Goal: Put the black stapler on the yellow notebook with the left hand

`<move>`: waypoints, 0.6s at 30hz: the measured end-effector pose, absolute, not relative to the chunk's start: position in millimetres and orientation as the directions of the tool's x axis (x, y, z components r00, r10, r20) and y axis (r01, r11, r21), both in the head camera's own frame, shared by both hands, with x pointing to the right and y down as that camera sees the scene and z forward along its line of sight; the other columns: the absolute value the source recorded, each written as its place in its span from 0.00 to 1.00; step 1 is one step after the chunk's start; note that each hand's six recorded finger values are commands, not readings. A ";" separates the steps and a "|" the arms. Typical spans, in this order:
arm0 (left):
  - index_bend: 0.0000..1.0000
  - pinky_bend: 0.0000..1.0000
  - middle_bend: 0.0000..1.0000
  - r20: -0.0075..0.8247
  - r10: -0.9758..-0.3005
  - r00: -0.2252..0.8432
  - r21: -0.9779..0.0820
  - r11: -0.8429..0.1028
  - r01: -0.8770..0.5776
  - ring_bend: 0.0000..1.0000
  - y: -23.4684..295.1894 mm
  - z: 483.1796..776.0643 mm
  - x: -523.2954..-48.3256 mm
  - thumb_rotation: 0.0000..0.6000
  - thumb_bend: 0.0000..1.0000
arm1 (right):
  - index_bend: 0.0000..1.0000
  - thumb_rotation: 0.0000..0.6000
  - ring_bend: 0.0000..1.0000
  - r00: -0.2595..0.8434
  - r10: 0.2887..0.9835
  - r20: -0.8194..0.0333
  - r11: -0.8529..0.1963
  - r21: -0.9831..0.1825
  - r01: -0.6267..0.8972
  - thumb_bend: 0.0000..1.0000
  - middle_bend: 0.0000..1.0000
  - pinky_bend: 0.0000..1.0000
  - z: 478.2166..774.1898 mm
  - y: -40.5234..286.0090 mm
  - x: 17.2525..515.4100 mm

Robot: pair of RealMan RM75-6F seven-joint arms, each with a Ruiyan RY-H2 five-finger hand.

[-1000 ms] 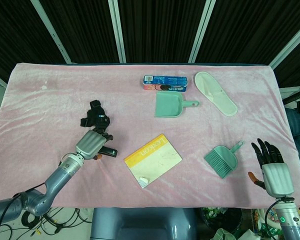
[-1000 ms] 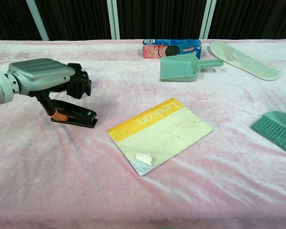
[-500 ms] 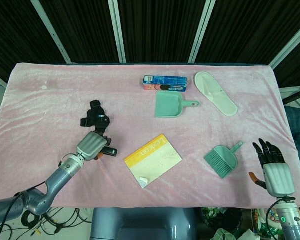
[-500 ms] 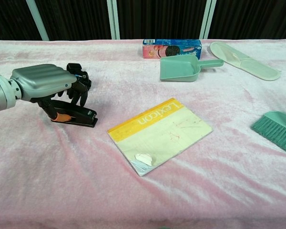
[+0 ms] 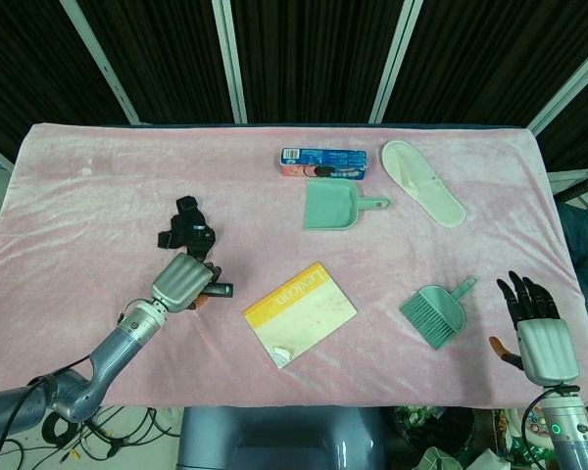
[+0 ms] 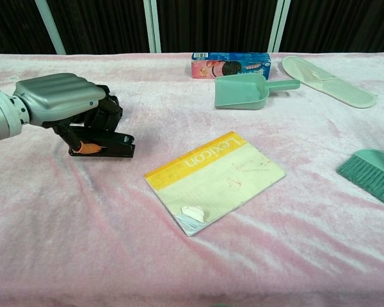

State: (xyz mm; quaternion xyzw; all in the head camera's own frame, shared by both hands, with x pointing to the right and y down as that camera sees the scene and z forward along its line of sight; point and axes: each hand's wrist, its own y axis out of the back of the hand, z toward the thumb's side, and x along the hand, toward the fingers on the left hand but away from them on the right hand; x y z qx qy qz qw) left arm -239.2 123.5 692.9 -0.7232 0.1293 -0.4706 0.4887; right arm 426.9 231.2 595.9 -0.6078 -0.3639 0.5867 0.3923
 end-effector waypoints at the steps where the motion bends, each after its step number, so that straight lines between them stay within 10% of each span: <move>1: 0.58 0.62 0.65 0.549 -0.650 0.525 -0.832 -0.485 0.270 0.51 122.5 690.3 -236.9 1.00 0.43 | 0.03 1.00 0.04 0.046 0.903 -0.427 -0.427 -0.904 -0.018 0.15 0.00 0.10 595.9 231.1 427.0; 18: 0.59 0.65 0.66 0.595 -0.684 0.423 -0.775 -0.628 0.073 0.52 84.6 658.7 -174.6 1.00 0.43 | 0.03 1.00 0.04 0.040 0.901 -0.431 -0.430 -0.902 -0.037 0.15 0.00 0.10 598.4 231.4 428.2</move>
